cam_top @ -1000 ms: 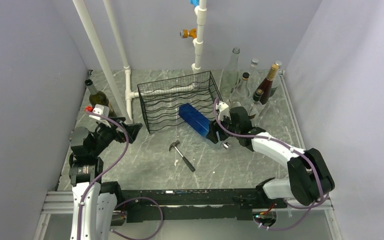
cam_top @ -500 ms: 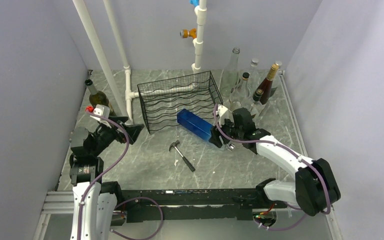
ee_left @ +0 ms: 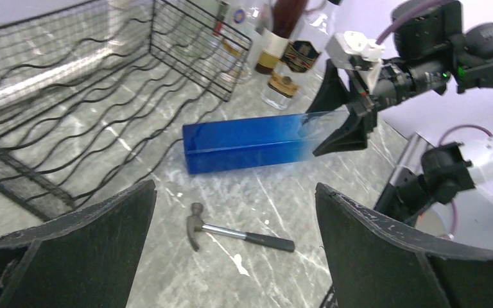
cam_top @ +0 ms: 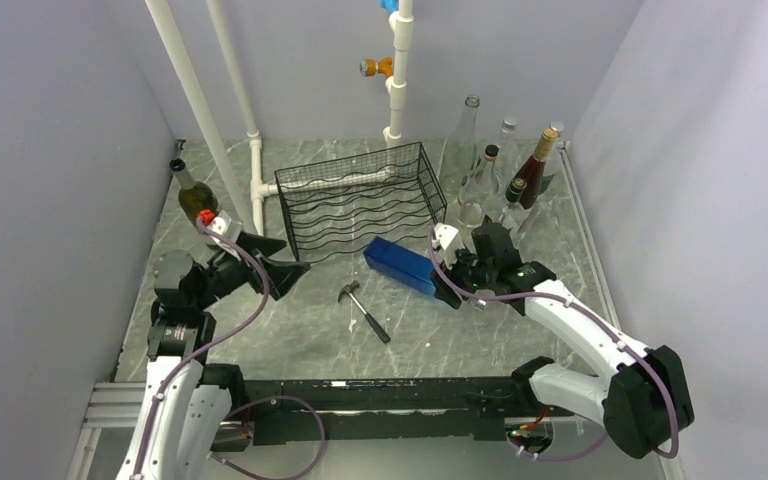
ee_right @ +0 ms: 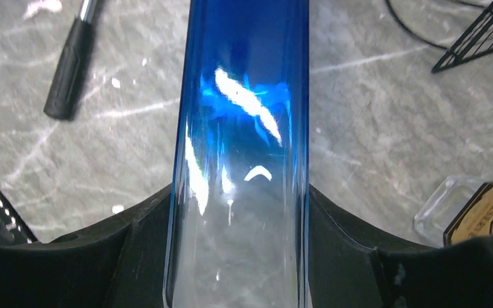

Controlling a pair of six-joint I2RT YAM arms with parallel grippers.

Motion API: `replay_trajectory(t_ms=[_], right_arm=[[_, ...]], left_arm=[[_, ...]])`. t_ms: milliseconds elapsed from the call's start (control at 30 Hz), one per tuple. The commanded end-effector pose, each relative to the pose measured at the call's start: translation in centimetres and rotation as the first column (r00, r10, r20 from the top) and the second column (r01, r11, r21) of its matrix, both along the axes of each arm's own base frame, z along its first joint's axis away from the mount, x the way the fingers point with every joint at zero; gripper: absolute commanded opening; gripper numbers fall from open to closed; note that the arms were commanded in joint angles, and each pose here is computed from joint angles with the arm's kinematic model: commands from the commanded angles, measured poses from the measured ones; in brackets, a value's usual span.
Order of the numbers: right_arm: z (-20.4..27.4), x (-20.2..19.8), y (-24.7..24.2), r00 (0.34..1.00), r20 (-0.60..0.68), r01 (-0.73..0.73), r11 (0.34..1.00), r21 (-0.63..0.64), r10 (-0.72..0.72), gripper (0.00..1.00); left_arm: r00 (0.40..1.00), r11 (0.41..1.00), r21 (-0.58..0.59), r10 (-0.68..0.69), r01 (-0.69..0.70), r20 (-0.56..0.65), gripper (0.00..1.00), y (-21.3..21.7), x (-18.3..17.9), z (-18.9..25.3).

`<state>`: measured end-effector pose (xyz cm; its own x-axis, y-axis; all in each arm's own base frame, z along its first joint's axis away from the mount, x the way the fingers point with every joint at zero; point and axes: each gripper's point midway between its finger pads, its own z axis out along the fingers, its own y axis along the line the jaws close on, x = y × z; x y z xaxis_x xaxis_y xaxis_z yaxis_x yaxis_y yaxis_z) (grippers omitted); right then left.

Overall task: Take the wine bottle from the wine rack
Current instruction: Pick up the wine bottle from the wine rack.

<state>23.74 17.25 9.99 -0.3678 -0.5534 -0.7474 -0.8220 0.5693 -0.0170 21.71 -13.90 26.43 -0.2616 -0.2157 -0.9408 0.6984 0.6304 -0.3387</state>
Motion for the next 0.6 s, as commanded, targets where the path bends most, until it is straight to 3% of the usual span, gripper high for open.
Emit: replay_trajectory(t_ms=[0, 300, 567], right_arm=[[2.4, 0.0, -0.4, 0.996, 0.077, -0.047, 0.998, -0.033, 0.049, 0.0], [3.0, -0.5, -1.3, 0.989, 0.105, -0.093, 0.991, -0.097, 0.103, 0.0], [3.8, -1.6, -2.5, 0.957, 0.113, -0.237, 0.943, -0.233, 0.269, 0.0]], left_arm=[[0.995, 0.995, 0.012, -0.095, 0.094, 0.039, 0.99, -1.9, -0.9, 0.4], [0.986, 0.986, 0.048, -0.163, 0.161, 0.043, 0.98, -4.2, -1.5, -0.5], [0.936, 0.933, 0.239, -0.313, 0.27, 0.163, 0.98, -9.9, -3.3, -1.0]])
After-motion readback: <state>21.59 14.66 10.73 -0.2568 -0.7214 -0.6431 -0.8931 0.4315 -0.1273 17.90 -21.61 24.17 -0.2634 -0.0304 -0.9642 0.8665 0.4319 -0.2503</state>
